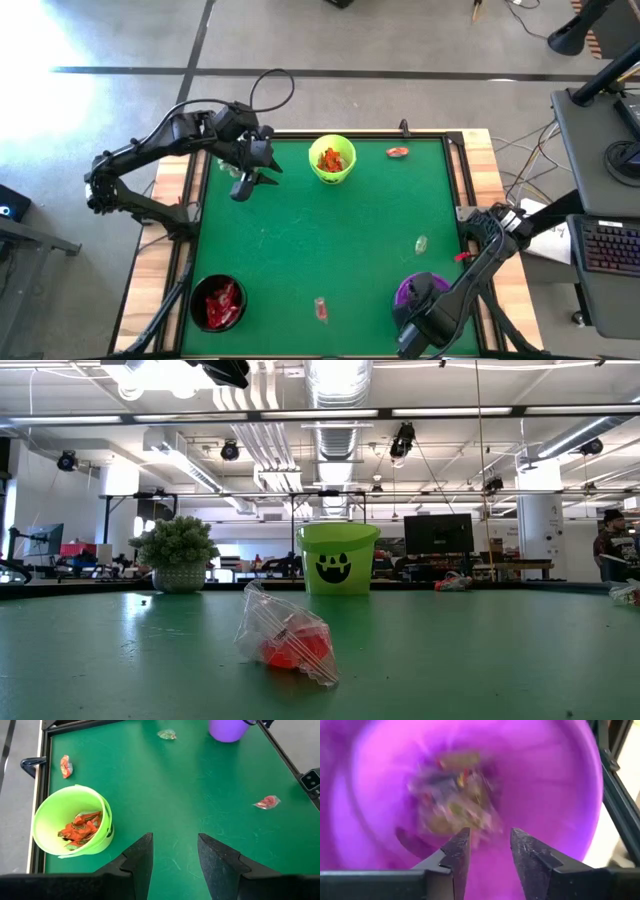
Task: Organize candy in baskets
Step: Put the green candy into the violet bucket
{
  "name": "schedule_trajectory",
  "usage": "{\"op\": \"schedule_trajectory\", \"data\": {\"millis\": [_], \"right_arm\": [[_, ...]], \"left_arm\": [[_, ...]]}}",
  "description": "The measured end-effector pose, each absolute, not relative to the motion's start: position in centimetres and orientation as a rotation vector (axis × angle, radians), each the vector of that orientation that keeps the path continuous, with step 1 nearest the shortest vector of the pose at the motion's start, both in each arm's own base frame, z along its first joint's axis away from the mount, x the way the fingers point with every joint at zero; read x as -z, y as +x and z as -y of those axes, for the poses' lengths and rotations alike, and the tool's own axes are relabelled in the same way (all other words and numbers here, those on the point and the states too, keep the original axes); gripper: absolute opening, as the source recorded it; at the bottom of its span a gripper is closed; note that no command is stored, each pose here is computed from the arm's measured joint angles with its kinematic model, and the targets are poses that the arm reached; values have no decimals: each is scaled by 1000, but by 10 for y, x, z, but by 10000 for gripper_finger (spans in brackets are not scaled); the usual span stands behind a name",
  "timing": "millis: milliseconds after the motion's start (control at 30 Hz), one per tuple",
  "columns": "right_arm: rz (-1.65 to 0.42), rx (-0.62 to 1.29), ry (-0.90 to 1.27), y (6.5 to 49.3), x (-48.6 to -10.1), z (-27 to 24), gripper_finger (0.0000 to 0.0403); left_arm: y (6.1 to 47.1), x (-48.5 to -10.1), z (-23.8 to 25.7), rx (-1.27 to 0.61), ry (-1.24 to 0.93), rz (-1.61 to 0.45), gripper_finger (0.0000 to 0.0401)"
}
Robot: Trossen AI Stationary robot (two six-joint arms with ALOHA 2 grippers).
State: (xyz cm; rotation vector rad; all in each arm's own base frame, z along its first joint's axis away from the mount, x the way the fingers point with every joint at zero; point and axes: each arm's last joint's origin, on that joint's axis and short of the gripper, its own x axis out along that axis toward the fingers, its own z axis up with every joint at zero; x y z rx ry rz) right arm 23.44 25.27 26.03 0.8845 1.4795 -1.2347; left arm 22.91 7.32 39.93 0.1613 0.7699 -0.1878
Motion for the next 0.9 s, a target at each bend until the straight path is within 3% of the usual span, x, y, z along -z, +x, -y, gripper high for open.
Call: {"op": "schedule_trajectory", "data": {"millis": [267, 400, 733, 900], "right_arm": [[-1335, 1273, 846, 235, -251, -248, 137], [-1267, 1341, 961, 239, -258, -247, 137], [-1034, 1080, 1113, 248, -325, -246, 137], [-869, 1026, 1092, 257, -339, -229, 137]], "left_arm": [[229, -399, -73, 192, 163, -776, 137], [228, -399, -73, 194, 166, -778, 137], [228, -398, -73, 203, 184, -781, 137], [228, -398, -73, 202, 184, -781, 137]]}}
